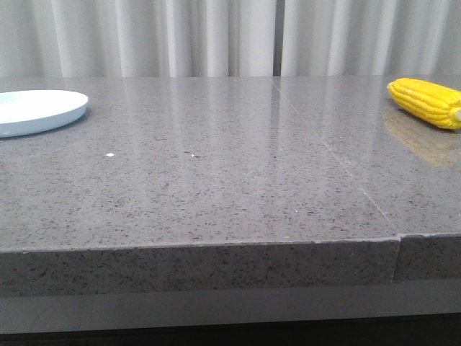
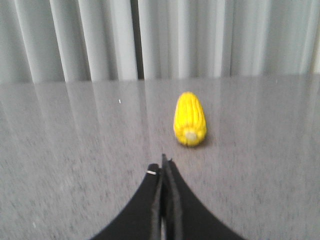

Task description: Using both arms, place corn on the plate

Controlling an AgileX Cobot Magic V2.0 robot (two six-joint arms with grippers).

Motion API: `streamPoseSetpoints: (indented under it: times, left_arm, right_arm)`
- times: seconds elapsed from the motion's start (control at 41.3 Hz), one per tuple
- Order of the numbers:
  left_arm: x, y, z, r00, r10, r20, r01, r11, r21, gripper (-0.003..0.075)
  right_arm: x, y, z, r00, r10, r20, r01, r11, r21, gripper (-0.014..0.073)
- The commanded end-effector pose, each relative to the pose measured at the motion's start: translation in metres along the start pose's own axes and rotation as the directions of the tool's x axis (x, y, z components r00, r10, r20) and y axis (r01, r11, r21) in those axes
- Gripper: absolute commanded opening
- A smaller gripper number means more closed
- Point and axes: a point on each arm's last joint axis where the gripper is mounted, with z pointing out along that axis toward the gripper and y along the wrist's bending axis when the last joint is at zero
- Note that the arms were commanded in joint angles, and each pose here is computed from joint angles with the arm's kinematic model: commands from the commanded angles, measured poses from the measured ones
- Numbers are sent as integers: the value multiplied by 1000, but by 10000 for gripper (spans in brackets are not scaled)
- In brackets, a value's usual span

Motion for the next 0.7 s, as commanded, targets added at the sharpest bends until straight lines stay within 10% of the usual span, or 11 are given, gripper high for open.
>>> streamPoseSetpoints:
  times: [0.0, 0.388, 0.679]
  left_arm:
    - [-49, 3, -7, 982, -20, 187, 22, 1000, -9, -20]
    - [-143, 6, 15, 998, -8, -56, 10, 1000, 21, -20]
    - [-129, 5, 56, 951, -5, -309, 18, 999, 38, -20]
  right_arm:
    - [-45, 5, -9, 991, -5, 131, 5, 1000, -6, -68]
    - [-129, 15, 18, 995, -8, -98, 8, 1000, -1, -68]
    - [-115, 13, 65, 935, 0, -355, 7, 1000, 20, -68]
